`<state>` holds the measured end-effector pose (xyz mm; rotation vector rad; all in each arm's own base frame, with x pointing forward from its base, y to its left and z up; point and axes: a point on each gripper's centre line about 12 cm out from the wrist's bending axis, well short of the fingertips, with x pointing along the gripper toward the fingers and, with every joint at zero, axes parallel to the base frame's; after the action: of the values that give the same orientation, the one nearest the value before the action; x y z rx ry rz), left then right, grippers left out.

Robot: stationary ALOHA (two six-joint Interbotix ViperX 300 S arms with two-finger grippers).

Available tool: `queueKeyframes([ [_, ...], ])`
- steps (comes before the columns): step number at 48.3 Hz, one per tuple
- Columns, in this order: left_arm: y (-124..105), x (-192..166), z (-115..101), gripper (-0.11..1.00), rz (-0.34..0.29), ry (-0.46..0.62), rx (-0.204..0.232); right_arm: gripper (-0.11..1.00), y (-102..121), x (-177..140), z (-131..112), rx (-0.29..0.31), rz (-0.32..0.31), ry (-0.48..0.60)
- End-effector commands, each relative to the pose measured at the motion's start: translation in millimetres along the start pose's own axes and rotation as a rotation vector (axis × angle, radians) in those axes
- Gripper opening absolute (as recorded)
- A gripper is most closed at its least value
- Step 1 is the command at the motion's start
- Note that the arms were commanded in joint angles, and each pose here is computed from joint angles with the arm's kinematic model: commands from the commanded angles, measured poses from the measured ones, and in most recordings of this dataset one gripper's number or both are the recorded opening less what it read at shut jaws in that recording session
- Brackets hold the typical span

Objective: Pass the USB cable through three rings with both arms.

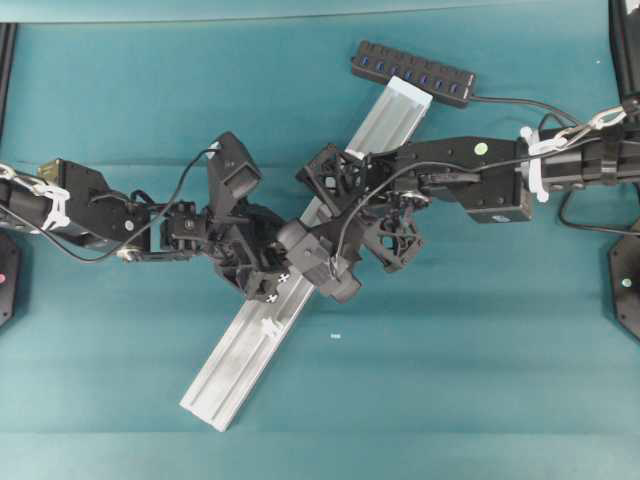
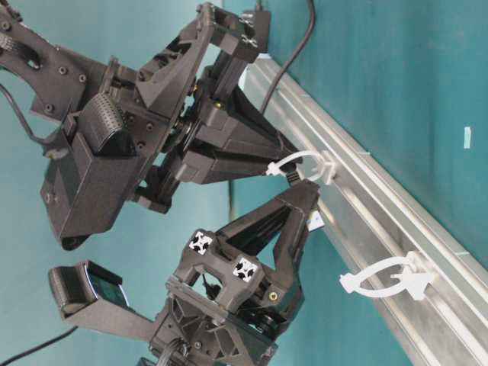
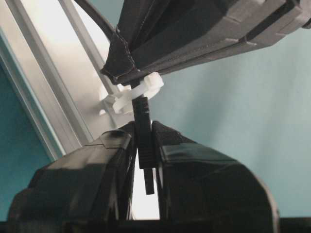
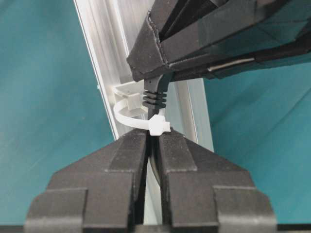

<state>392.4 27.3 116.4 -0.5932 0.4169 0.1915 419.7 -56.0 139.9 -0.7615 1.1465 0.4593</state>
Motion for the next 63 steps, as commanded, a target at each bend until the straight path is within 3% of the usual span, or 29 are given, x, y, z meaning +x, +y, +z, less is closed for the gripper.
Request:
queueKeyframes([
  [1, -10.6, 0.2, 8.0, 0.11, -0.029, -0.025, 0.008, 0.06, -2.1, -2.4, 2.8, 0.005, -0.013, -0.008],
  [28, -10.5, 0.2, 7.9, 0.11, -0.028, -0.023, -0.003, 0.07, 2.0, -3.8, 0.2, 0.023, 0.006, -0.003],
  [31, -10.4, 0.2, 7.7, 0.11, -0.027, -0.022, -0.003, 0.15, 2.3, -4.4, -0.7, 0.025, 0.011, 0.000],
  [36, -10.4, 0.5, 7.8, 0.11, -0.026, -0.020, -0.005, 0.41, 4.1, -4.8, -2.1, 0.035, 0.014, 0.004],
  [41, -10.0, -0.5, 7.3, 0.11, -0.023, -0.016, -0.008, 0.73, 4.7, -4.9, -2.9, 0.091, 0.010, 0.004],
  [45, -11.0, -1.9, 6.6, 0.11, -0.018, -0.004, -0.018, 0.89, 0.7, -9.5, -1.7, 0.154, -0.018, -0.017],
  [54, -12.1, -8.3, 5.4, 0.11, 0.013, 0.044, -0.088, 0.85, -5.1, -24.0, -8.8, 0.260, -0.071, -0.045],
  [63, -15.0, -19.2, 2.5, 0.11, 0.010, 0.054, -0.094, 0.85, -7.5, -41.2, -2.5, 0.264, -0.117, -0.091],
])
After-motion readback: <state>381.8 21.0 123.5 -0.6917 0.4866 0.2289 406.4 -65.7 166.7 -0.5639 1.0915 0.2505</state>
